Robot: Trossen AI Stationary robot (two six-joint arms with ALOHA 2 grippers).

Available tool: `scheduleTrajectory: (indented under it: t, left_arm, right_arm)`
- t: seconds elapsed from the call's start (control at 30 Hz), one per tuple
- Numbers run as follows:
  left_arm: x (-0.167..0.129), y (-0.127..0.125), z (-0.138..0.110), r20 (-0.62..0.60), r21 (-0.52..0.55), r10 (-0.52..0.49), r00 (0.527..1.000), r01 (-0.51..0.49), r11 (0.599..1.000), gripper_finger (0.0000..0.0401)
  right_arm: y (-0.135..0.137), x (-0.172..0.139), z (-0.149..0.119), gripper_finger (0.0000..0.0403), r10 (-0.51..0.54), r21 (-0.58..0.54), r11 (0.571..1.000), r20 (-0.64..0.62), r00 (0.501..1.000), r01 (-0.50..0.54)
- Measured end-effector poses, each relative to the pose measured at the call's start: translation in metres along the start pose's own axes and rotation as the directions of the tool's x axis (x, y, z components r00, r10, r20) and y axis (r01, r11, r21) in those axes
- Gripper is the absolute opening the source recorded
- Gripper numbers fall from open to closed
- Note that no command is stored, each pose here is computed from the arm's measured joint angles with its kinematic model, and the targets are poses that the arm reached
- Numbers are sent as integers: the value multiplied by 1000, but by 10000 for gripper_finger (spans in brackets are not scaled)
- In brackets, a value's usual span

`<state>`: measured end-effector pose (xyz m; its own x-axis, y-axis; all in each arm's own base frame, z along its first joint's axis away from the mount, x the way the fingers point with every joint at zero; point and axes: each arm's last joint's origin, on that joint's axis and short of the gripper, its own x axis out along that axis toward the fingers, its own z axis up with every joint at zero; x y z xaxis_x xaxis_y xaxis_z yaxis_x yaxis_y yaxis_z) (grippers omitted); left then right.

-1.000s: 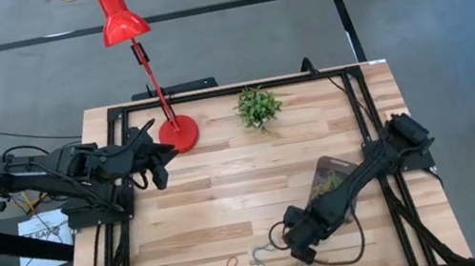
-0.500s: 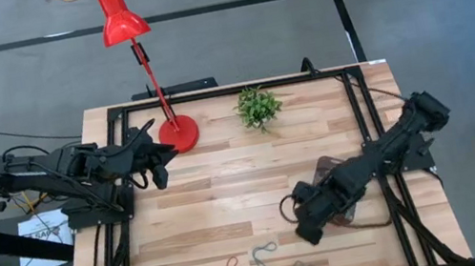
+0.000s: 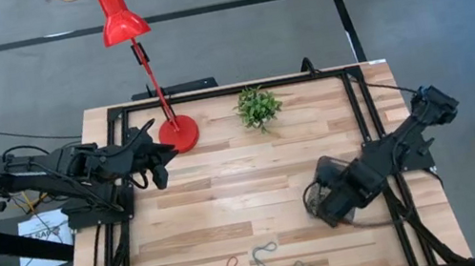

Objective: Pick and place items into bin
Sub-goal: Put the blue rubber band into the black bin

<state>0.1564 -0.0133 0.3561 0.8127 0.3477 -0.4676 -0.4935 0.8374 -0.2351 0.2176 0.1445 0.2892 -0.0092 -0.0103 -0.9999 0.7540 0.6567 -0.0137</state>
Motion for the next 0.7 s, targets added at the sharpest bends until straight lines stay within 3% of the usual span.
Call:
scheduleTrajectory:
  t: [0.17,0.4,0.7]
  left_arm:
    - [0,0,0,0,18,0,1000,0,1000,85]
    - [0,0,0,9,25,15,1000,-15,1000,85]
    - [0,0,0,-1,7,-2,1000,2,1000,85]
  right_arm:
    - [15,15,-5,0,-27,-21,999,-19,999,26]
    - [41,9,14,0,269,-82,961,72,960,-264]
    - [41,-22,32,0,338,-148,938,184,923,-314]
